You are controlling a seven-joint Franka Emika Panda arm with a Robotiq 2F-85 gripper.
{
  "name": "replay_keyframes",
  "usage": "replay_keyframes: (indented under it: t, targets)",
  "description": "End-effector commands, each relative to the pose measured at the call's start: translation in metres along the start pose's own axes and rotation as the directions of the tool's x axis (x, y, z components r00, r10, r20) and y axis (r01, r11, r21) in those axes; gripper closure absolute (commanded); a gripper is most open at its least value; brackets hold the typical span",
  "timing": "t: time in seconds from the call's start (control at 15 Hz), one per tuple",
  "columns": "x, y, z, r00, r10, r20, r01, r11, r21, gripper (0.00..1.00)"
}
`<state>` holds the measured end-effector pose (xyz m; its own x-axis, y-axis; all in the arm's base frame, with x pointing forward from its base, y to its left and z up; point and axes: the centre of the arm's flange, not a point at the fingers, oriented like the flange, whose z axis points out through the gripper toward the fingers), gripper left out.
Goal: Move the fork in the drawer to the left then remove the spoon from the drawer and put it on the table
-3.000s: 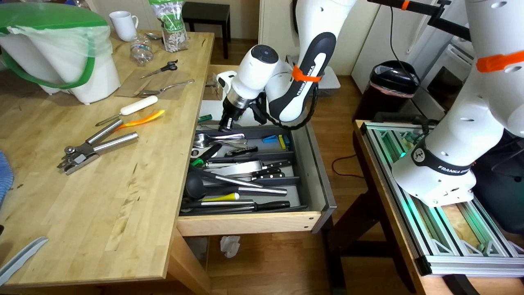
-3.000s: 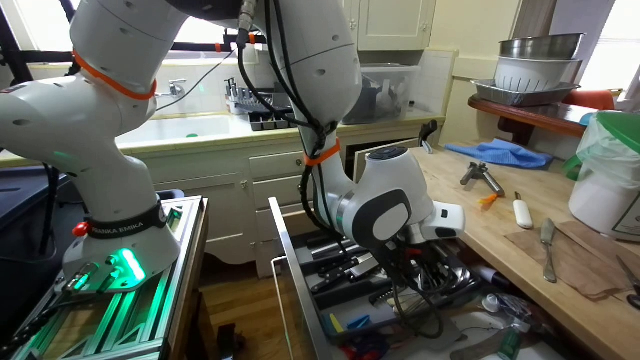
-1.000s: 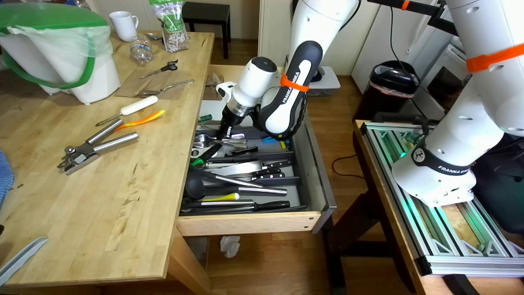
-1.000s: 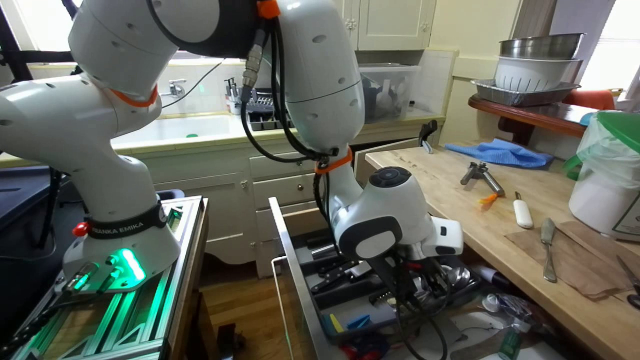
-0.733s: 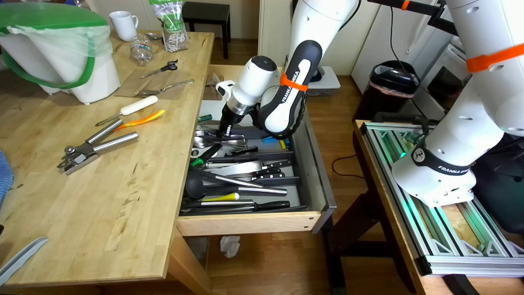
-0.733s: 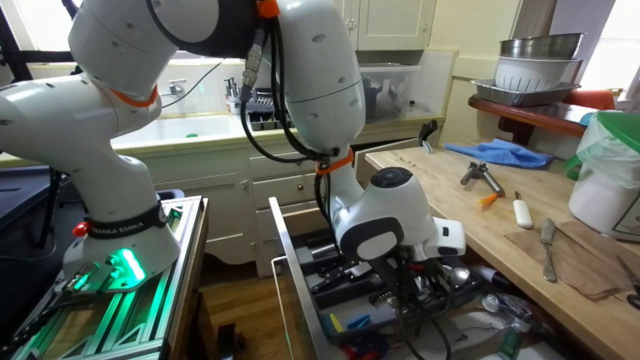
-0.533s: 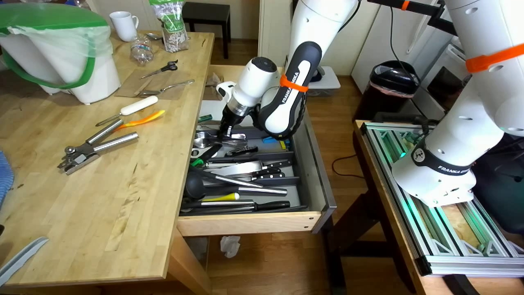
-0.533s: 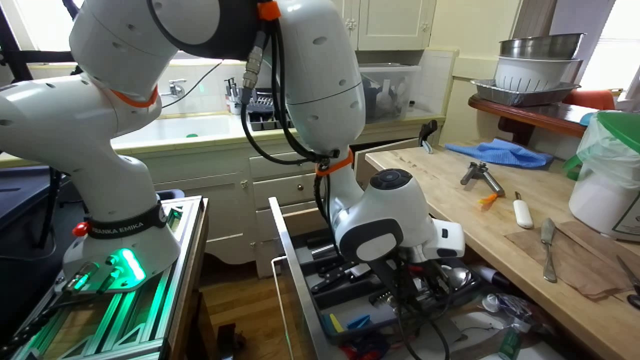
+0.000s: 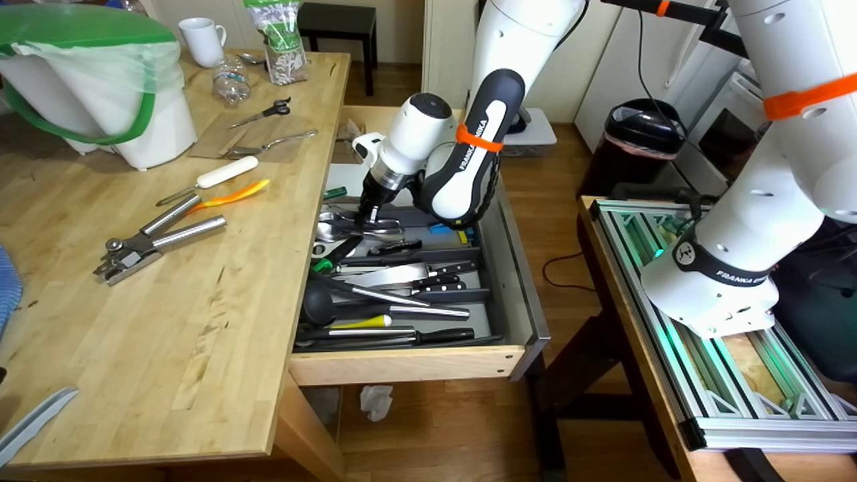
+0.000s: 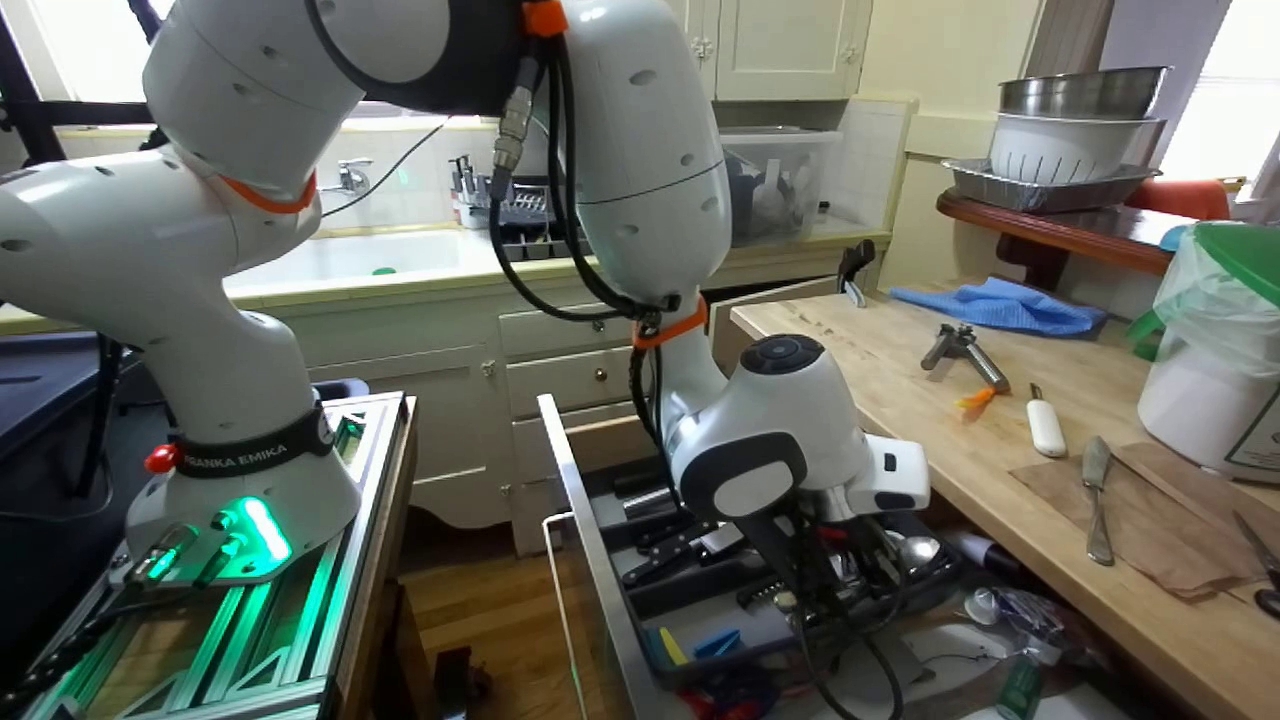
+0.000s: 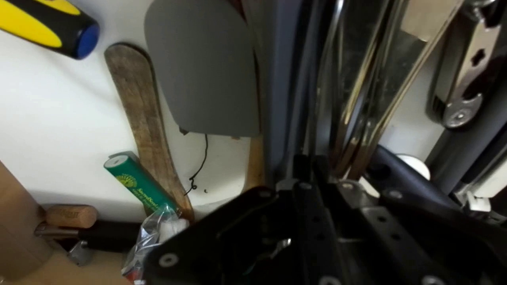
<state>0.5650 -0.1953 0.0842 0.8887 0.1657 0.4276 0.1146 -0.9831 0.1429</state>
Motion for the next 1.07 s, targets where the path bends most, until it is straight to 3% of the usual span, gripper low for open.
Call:
replay_keyframes:
  t: [0.0, 0.13, 0.27, 0.53, 0.67, 1.0]
  targets:
    - [0.022, -0.009, -0.047, 0.999, 0.013, 0.038, -0.013, 1.000, -0.021, 0.99]
    - [0.035, -0.017, -0.068, 1.000, -0.003, 0.020, 0.003, 1.000, 0.004, 0.99]
    - [0.047, -0.027, -0.077, 1.000, -0.003, -0.010, 0.004, 0.996, 0.088, 0.99]
    - [0.057, -0.065, -0.075, 0.999, 0.009, -0.038, 0.002, 0.960, 0.279, 0.99]
    - [0.056, -0.076, -0.072, 0.999, 0.019, -0.025, -0.010, 0.941, 0.339, 0.99]
    - [0.046, -0.065, -0.066, 0.998, 0.027, 0.061, -0.050, 0.912, 0.406, 0.99]
